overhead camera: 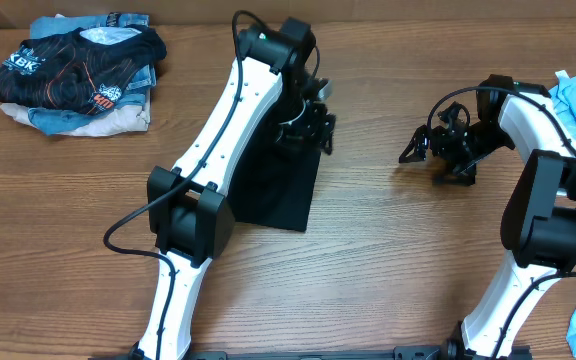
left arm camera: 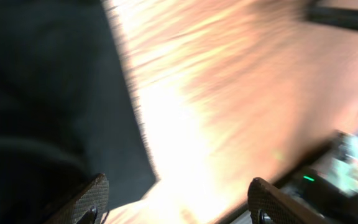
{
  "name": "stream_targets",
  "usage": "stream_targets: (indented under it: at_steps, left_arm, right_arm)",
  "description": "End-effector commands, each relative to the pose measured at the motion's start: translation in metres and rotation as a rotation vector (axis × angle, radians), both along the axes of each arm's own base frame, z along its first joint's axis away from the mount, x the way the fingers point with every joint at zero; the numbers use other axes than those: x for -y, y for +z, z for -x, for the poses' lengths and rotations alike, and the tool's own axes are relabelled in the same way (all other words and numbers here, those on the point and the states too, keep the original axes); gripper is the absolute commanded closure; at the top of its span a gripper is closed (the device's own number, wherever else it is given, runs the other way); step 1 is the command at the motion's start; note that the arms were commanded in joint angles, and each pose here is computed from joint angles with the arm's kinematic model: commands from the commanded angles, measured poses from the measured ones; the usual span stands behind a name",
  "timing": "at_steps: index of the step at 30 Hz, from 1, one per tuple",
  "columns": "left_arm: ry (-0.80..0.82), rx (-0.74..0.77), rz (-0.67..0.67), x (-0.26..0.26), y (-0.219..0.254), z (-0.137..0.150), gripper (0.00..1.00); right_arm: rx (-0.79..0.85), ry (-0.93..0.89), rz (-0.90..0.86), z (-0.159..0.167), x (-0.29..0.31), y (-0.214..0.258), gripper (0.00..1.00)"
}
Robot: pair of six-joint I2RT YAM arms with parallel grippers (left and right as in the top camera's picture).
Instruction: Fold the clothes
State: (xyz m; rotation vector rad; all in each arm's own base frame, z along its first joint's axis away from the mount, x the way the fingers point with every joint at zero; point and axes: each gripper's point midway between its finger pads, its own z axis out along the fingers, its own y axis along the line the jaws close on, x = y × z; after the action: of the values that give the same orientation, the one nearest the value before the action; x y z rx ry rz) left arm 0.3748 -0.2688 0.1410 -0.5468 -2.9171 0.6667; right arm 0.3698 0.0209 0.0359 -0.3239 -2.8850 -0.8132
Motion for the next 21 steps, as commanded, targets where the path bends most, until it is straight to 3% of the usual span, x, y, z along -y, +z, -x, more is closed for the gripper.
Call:
stream_targets:
  at_steps: [1, 5, 8, 15, 17, 18, 21]
  left_arm:
    - [-0.078, 0.008, 0.195, 0.029, 0.034, 0.008, 0.25]
    - [-0.065, 0.070, 0.201, 0.026, 0.048, -0.002, 0.24]
    - [0.030, 0.131, 0.113, 0.000, 0.059, -0.021, 0.21]
    - [0.417, 0.136, -0.081, -0.098, 0.061, -0.064, 0.16]
    - [0.540, 0.124, -0.120, -0.130, 0.059, -0.075, 0.10]
    - [0.611, 0.119, -0.142, -0.149, 0.058, -0.080, 0.00]
    - [0.756, 0.101, -0.164, -0.195, 0.058, -0.090, 0.00]
  right_arm:
    - [0.019, -0.004, -0.018, -0.002, -0.004, 0.007, 0.00]
    - [0.019, -0.005, -0.018, -0.002, -0.004, 0.007, 0.00]
    - [0.004, -0.030, -0.020, -0.002, -0.004, 0.007, 0.00]
    - [0.054, -0.056, -0.139, -0.015, -0.023, 0.032, 0.05]
    - [0.094, -0.036, -0.146, -0.019, -0.031, 0.043, 0.06]
    - [0.126, -0.014, -0.142, -0.022, -0.037, 0.049, 0.06]
    - [0.229, 0.062, -0.128, -0.030, -0.060, 0.066, 0.06]
